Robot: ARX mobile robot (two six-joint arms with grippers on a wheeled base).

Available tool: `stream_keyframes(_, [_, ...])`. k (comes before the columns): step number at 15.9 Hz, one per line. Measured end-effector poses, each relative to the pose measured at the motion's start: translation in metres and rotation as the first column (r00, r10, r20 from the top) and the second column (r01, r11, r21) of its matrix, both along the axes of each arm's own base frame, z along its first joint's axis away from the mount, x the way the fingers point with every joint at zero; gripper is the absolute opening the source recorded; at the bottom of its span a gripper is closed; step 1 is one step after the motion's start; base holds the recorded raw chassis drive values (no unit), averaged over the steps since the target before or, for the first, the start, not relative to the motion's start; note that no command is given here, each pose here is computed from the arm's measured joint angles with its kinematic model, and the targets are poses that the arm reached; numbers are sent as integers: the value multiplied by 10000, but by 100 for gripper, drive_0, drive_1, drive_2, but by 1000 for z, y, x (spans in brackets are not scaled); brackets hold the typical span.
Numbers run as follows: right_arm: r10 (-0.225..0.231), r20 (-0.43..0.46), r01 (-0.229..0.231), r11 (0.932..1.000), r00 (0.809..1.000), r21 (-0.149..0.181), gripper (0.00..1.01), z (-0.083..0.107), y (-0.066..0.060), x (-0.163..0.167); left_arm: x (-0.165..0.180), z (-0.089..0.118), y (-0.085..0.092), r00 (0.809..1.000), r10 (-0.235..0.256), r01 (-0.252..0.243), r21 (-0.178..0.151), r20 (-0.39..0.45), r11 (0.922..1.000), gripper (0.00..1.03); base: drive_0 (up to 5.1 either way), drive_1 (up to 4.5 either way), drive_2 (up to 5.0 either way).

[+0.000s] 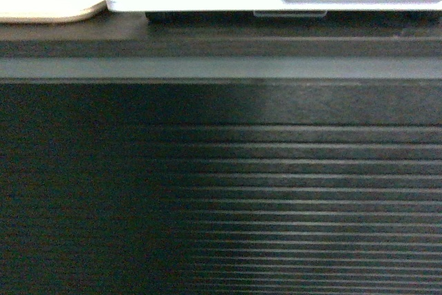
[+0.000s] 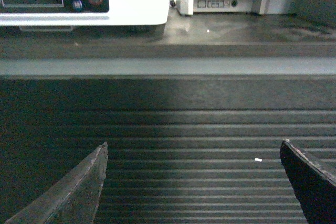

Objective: Place dark red mango on scale at checkout

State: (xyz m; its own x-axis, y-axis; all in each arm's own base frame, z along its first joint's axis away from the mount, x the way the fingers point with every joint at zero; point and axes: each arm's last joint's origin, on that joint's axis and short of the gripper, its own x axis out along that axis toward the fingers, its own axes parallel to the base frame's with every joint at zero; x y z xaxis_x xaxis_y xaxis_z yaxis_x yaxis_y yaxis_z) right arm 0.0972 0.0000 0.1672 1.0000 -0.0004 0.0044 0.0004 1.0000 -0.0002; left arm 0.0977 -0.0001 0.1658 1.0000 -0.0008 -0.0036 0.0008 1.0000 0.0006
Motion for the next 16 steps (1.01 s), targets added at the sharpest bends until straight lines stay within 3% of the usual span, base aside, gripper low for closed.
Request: stream_keyframes(16, [4, -23, -4, 10000, 10000, -4, 98, 0, 0, 0, 0, 0, 0, 10000, 0, 0, -4, -31, 10000, 98, 0, 0, 0])
